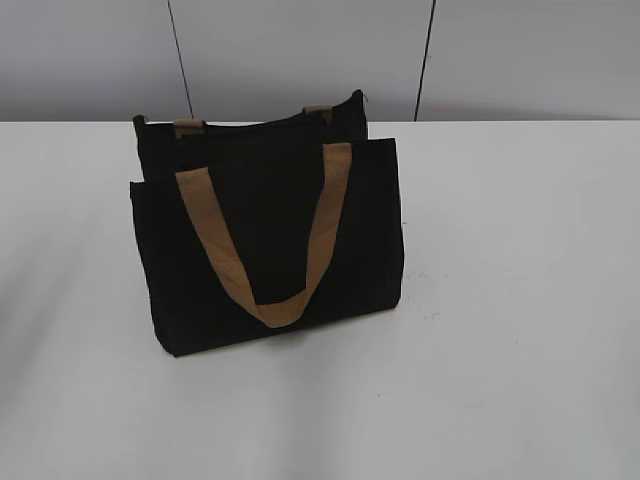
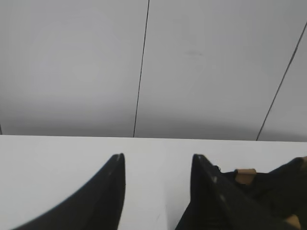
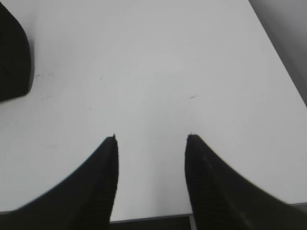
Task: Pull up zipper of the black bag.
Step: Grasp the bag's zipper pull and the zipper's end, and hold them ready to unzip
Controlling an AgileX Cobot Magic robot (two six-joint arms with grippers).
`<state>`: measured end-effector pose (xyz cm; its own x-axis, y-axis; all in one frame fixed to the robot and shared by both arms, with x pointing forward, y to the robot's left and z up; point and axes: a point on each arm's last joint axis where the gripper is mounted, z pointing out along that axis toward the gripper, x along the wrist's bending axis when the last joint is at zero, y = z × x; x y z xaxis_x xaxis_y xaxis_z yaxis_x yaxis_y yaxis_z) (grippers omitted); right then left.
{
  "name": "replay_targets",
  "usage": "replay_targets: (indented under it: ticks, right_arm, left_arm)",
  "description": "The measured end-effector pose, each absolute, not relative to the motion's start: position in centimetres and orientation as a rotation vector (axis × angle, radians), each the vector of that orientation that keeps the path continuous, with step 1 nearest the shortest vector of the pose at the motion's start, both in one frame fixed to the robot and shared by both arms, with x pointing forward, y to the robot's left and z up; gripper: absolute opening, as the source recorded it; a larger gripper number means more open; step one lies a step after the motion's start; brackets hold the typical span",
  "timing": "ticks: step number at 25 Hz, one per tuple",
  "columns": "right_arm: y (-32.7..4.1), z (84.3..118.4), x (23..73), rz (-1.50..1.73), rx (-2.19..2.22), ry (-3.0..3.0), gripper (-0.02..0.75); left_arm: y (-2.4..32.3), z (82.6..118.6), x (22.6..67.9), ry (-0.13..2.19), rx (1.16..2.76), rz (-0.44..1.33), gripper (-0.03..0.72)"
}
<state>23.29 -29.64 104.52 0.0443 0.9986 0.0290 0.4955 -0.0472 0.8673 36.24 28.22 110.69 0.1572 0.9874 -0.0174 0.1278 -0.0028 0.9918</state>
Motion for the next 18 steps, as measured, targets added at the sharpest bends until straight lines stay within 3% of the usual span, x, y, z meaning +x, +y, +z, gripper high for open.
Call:
replay_targets:
  ticks: [7, 12, 18]
  right_arm:
    - [-29.6, 104.5, 23.3, 0.920, 1.629, 1.533, 0.361]
    - [-29.6, 104.5, 23.3, 0.921, 1.629, 1.532, 0.361]
    - [-29.6, 104.5, 23.3, 0.921, 1.629, 1.532, 0.361]
  left_arm:
    - [26.5, 104.1, 41.1, 1.159, 1.375, 1.011, 0.340]
    - [25.3, 99.5, 41.9, 1.117, 1.375, 0.997, 0.340]
    - [23.9, 94.8, 43.2, 1.095, 1.580, 0.917, 0.340]
